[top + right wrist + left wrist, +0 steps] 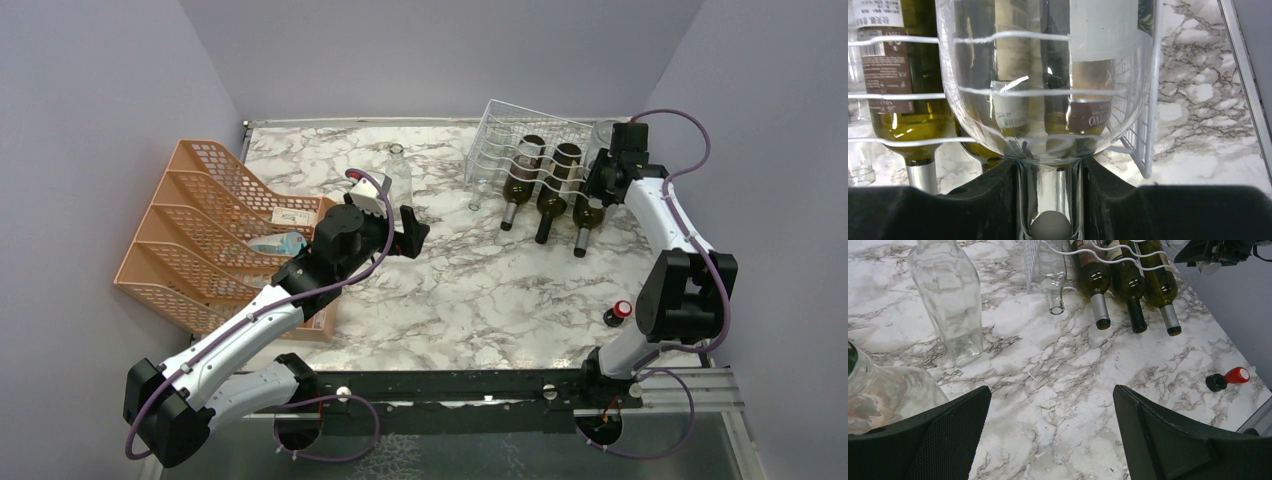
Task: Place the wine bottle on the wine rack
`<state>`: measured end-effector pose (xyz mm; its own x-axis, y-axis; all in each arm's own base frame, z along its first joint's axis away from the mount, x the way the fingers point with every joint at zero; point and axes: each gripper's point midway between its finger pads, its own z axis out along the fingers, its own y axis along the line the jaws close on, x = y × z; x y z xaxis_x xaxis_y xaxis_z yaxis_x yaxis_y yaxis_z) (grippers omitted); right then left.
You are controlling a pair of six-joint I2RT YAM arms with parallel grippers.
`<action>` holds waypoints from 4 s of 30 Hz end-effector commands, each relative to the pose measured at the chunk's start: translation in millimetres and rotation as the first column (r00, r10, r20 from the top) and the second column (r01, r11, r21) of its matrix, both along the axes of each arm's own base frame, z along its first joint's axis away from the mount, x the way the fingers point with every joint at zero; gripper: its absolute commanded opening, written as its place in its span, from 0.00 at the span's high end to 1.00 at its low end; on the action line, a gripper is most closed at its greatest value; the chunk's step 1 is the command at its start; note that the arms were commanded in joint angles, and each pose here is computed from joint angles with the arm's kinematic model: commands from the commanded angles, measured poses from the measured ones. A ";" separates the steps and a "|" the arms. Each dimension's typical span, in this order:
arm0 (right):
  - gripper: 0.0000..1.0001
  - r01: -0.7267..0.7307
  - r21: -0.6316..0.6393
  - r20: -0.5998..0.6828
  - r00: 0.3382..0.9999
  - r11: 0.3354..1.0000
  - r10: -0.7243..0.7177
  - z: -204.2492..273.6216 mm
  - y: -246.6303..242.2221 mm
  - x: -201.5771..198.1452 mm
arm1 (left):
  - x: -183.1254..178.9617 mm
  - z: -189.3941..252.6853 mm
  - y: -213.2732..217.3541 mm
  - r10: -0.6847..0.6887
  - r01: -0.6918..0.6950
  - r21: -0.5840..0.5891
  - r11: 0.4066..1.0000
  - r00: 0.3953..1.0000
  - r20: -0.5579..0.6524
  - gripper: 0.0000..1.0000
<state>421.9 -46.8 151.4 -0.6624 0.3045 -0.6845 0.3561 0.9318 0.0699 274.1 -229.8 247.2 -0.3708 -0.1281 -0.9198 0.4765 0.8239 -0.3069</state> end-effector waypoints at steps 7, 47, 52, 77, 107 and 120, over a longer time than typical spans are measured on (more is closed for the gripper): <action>0.83 0.007 -0.053 0.151 0.989 0.999 0.001 42.4 -9.5 6.3 | 1.5 15.6 -4.6 -0.025 0.026 -0.018 1.000 0.999 0.029 0.01; 0.26 -0.341 0.077 0.438 0.856 0.937 0.275 162.5 63.7 -29.1 | 7.8 59.3 20.3 0.084 -0.084 -0.005 0.996 0.990 0.115 0.01; 0.26 -0.565 0.170 0.499 0.756 0.807 0.424 162.1 114.0 -42.5 | 4.9 83.1 40.8 0.133 -0.139 0.016 0.990 0.971 0.201 0.01; 0.27 -0.756 -0.062 0.481 0.549 0.652 0.683 140.9 393.5 -23.7 | -22.7 139.3 82.9 0.200 -0.203 -0.024 0.979 0.925 0.323 0.01; 0.57 -0.598 -0.244 0.506 0.593 0.764 0.626 110.8 460.6 28.4 | -23.8 128.5 74.8 0.178 -0.172 -0.045 0.984 0.940 0.291 0.01; 0.93 -0.600 -0.249 0.556 0.554 0.761 0.619 169.7 423.3 -5.7 | -20.7 110.1 67.7 0.164 -0.158 -0.041 0.987 0.950 0.265 0.01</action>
